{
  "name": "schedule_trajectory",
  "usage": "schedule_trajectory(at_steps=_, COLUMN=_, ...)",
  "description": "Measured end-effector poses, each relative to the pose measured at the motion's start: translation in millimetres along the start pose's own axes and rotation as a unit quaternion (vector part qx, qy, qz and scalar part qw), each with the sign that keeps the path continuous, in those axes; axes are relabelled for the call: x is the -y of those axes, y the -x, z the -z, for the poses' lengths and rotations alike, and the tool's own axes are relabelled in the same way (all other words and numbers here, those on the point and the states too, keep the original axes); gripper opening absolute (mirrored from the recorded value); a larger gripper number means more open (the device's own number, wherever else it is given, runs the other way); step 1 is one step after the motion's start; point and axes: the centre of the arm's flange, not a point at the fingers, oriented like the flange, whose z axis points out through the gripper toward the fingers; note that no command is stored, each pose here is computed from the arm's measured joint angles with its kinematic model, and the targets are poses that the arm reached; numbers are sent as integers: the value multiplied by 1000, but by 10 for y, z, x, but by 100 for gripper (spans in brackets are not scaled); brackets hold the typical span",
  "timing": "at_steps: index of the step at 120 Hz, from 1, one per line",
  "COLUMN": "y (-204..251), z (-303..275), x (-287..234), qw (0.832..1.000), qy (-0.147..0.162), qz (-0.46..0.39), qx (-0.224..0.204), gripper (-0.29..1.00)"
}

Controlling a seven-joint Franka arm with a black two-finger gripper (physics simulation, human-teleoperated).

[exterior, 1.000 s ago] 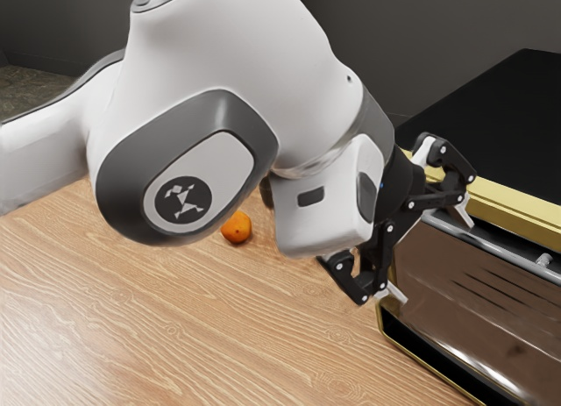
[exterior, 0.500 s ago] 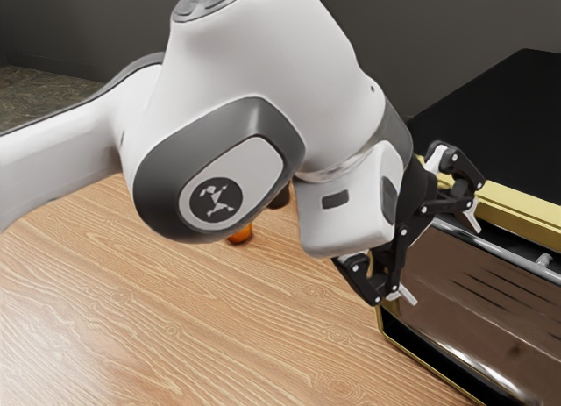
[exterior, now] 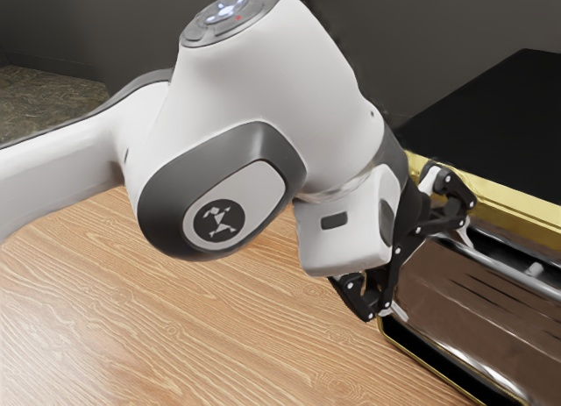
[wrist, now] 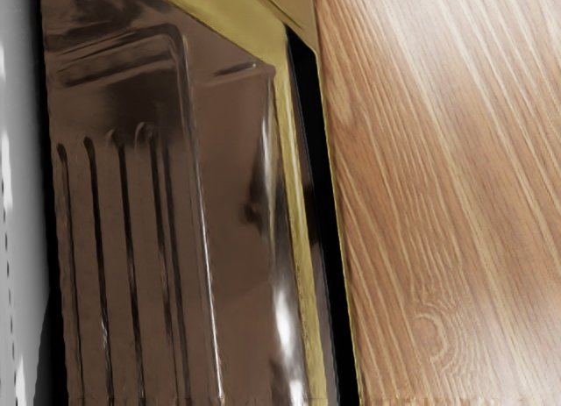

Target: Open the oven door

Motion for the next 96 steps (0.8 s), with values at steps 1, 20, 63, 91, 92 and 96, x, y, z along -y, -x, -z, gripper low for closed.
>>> schedule_trajectory(at_steps=1, y=-152, z=183, x=-224, qw=1000, qy=-12, qz=-13, qx=8, gripper=56)
schedule_trajectory(at_steps=20, y=635, z=3425, x=-367, qw=973, qy=-209, qz=93, qx=9, gripper=65)
schedule_trajectory(at_steps=63, y=4007, z=-126, x=369, qw=768, qy=178, qz=609, qx=88, gripper=70)
schedule_trajectory(at_steps=91, y=3909, z=-192, x=374, qw=686, qy=183, qz=695, qx=112, gripper=70)
schedule_trajectory(at_steps=92, y=3898, z=-194, x=379, qw=684, qy=183, qz=697, qx=114, gripper=70)
schedule_trajectory(at_steps=96, y=3862, z=-199, x=393, qw=675, qy=180, qz=704, qx=123, gripper=70)
